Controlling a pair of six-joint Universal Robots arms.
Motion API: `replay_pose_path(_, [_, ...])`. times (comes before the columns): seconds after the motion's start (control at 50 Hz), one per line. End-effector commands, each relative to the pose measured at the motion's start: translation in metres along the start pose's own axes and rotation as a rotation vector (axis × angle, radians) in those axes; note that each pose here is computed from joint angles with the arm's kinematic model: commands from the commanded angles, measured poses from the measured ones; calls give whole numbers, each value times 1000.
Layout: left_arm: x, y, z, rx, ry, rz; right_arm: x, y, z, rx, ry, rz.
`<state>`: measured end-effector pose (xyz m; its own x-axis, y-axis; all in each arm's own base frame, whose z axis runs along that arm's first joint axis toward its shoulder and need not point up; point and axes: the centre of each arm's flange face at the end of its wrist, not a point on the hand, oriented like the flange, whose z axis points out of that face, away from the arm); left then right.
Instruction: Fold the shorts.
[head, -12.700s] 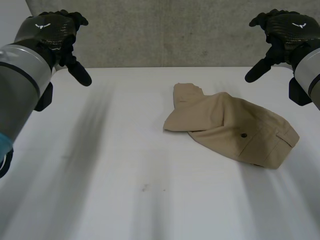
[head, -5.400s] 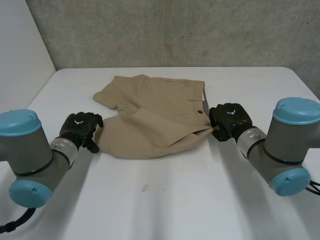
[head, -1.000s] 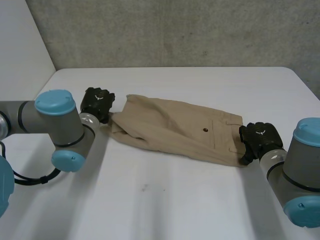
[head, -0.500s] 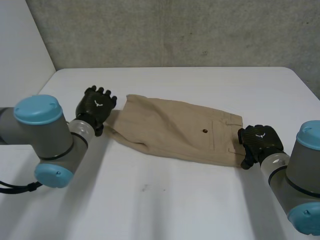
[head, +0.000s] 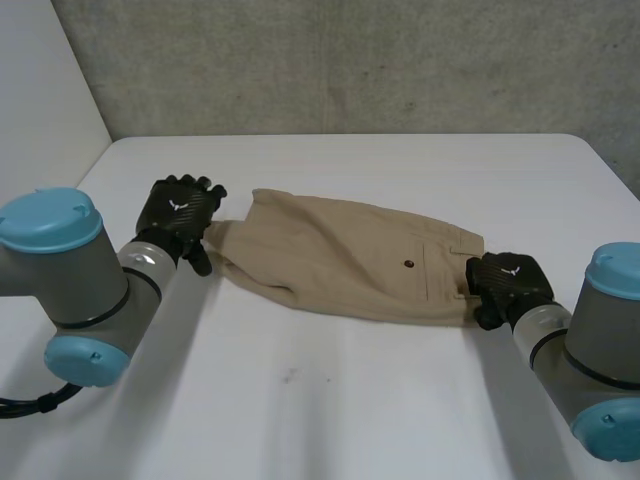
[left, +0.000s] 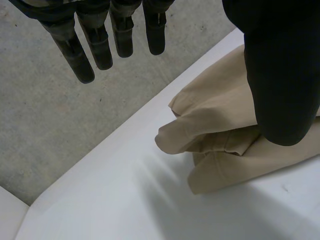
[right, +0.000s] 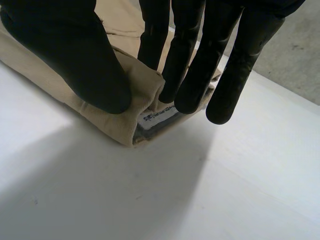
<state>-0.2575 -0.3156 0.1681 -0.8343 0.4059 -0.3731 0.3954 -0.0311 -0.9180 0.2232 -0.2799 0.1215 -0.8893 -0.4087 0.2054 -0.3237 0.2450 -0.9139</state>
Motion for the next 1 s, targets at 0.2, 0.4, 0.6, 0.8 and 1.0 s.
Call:
replay_pose_path(0.2, [-11,-28,-11,70,-28,6,67,-19,-2,-14,172,-221])
replay_pose_path(0.4, [-12,-33,-19,81,-29,6,72,-25,0,-9,173,-258])
replay_pose_path(0.6, [-6,-27,-22,60,-12,7,63,-23,-3,15,75,-148])
replay_pose_path(0.8, [-6,-24,-21,52,-12,6,78,-7,-2,-40,97,-235])
replay_pose_path(1.0, [-3,-23,-22,48,-4,5,82,10,7,-85,99,-237])
